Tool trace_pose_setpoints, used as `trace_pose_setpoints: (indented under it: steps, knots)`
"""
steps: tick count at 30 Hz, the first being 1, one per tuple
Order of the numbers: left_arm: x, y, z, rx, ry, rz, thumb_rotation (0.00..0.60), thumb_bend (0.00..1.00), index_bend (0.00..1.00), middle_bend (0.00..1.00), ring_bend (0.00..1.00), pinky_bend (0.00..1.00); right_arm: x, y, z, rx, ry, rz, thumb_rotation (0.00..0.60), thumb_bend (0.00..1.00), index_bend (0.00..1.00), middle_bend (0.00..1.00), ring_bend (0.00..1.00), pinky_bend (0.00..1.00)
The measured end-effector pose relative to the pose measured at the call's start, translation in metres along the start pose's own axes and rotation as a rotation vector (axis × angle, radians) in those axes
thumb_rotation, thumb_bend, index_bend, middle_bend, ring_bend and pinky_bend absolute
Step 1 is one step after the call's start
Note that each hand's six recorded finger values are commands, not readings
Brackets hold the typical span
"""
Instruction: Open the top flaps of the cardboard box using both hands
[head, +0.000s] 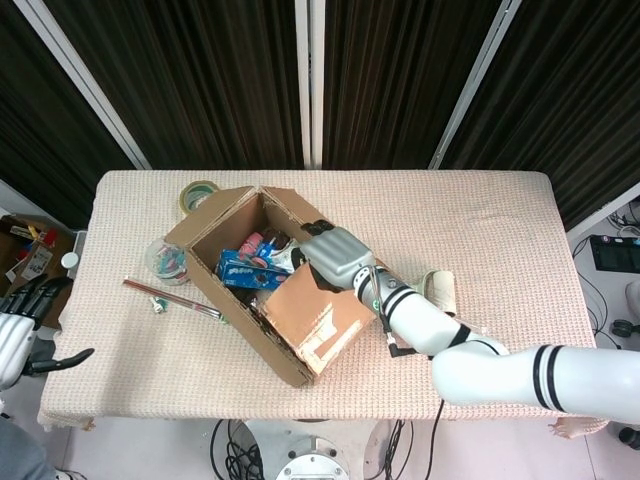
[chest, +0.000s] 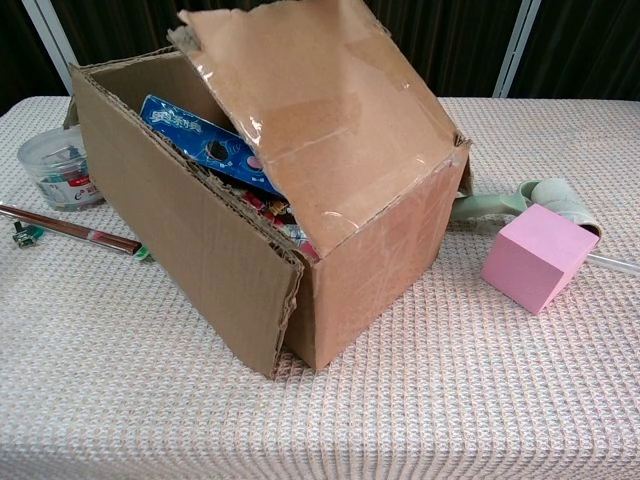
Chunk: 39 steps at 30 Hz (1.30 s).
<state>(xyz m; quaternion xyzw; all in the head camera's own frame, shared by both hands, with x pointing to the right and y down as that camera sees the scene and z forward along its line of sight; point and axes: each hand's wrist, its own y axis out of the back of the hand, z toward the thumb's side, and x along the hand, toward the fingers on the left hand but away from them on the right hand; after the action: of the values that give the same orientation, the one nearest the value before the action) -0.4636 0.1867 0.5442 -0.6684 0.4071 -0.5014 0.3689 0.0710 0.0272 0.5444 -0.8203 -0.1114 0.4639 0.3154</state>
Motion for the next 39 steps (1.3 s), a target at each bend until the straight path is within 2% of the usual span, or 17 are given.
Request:
trace_pose_setpoints:
  steps: [16, 27, 30, 39]
  knots:
    - [0.009, 0.0, 0.018, -0.031, -0.03, -0.006, 0.19, 0.0, 0.11, 0.13, 0.06, 0.15, 0.071, 0.009, 0.007, 0.069, 0.095, -0.034, 0.6, 1.0, 0.34, 0.46, 0.0, 0.0]
    - [0.014, 0.002, 0.025, -0.05, -0.039, -0.004, 0.191, 0.0, 0.11, 0.13, 0.06, 0.15, 0.11, 0.014, 0.006, 0.091, 0.122, -0.079, 0.6, 1.0, 0.33, 0.47, 0.01, 0.0]
    - [0.014, 0.002, 0.024, -0.069, -0.029, 0.0, 0.17, 0.0, 0.11, 0.13, 0.06, 0.15, 0.118, 0.015, 0.004, 0.094, 0.128, -0.079, 0.6, 1.0, 0.32, 0.5, 0.04, 0.0]
    - [0.014, 0.001, 0.025, -0.079, -0.026, -0.006, 0.169, 0.0, 0.11, 0.13, 0.06, 0.15, 0.138, 0.007, -0.002, 0.091, 0.142, -0.014, 0.6, 1.0, 0.3, 0.7, 0.22, 0.0]
